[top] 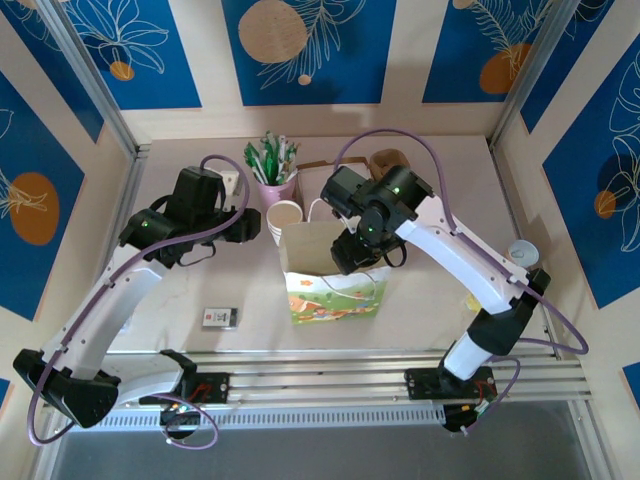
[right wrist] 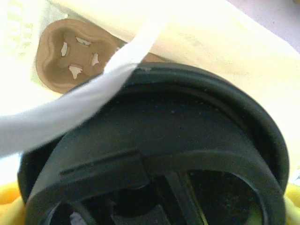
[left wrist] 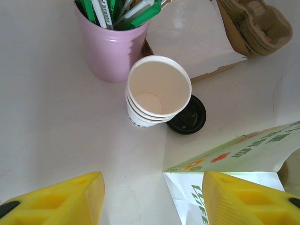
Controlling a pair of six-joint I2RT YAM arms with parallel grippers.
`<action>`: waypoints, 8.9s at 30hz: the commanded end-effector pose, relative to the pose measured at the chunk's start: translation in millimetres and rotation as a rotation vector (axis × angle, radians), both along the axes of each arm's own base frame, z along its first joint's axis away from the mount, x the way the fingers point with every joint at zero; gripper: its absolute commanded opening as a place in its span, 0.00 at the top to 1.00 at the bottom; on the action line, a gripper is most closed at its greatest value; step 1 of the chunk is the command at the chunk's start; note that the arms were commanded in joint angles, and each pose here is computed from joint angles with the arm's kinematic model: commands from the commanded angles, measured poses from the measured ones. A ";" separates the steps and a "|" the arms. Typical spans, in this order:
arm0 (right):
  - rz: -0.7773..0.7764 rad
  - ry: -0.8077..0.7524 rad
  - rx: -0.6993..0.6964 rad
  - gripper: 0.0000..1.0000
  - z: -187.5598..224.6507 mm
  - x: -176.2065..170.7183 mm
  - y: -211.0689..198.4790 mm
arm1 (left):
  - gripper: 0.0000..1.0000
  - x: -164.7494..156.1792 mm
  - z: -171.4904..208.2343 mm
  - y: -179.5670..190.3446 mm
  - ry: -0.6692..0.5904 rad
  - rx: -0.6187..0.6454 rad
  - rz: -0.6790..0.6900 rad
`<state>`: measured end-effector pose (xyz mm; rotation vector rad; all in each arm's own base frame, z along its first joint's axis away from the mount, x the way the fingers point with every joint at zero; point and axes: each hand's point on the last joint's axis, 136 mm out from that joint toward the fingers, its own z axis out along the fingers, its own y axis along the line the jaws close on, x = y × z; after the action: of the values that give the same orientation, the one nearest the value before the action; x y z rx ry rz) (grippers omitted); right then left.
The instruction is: Pack the takeout coffee
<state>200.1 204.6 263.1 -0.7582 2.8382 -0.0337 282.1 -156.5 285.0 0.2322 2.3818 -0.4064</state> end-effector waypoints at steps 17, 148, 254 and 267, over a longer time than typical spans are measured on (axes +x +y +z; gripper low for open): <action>0.000 0.061 -0.126 0.24 -0.2 -13.9 -25.9 | 0.42 1.4 -5.8 1.0 0.009 -0.007 -0.003; 0.082 0.098 -0.084 0.24 -28.7 -5.6 5.8 | 1.00 20.3 25.0 -142.5 -0.017 -0.215 -0.633; 0.100 0.222 -0.034 0.24 -87.7 -7.9 11.5 | 1.00 9.5 39.3 -143.7 -0.094 -0.252 -0.685; 0.028 0.223 -0.008 0.24 -97.1 -6.0 -2.4 | 1.00 7.5 38.8 -143.6 -0.099 -0.253 -0.696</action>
<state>196.5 206.6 157.0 -0.9034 3.0461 -0.0115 299.0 -298.9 311.8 0.8925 2.1366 -0.9584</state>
